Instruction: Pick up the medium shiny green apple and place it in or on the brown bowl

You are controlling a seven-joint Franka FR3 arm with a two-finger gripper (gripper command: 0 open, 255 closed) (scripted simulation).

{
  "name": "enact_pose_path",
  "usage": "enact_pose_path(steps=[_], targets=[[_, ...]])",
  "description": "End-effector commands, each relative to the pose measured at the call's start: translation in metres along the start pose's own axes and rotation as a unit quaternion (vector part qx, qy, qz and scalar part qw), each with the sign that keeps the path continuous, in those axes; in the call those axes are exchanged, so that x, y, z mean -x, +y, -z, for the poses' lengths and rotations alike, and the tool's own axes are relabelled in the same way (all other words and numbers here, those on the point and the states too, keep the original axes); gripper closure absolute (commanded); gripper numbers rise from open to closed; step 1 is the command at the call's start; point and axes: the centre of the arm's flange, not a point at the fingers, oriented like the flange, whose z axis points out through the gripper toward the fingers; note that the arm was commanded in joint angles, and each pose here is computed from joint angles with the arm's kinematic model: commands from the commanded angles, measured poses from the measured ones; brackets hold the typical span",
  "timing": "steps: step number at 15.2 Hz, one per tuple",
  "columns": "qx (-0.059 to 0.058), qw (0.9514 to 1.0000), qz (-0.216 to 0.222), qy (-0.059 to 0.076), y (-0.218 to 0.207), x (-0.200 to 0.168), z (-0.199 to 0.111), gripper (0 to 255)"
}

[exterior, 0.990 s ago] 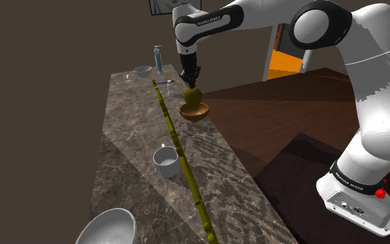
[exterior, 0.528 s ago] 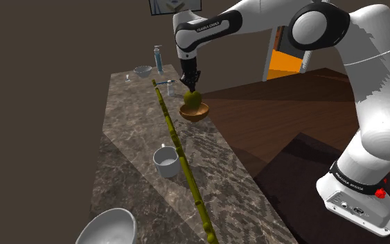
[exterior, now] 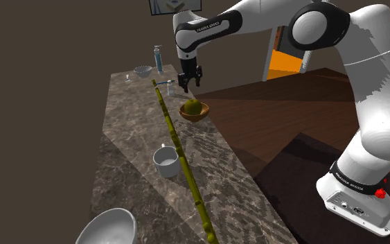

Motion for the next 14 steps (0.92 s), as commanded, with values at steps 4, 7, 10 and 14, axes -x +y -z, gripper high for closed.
enact_pose_path(steps=[4, 7, 10, 14], targets=[[0.000, 1.0000, 0.000, 0.000, 0.000, 0.000, 0.026, 0], [0.000, 1.0000, 0.000, 0.000, 0.000, 0.000, 0.050, 0], [0.000, 1.0000, 0.000, 0.000, 0.000, 0.000, 0.050, 0], [0.000, 1.0000, 0.000, 0.000, 0.000, 0.000, 0.050, 0]])
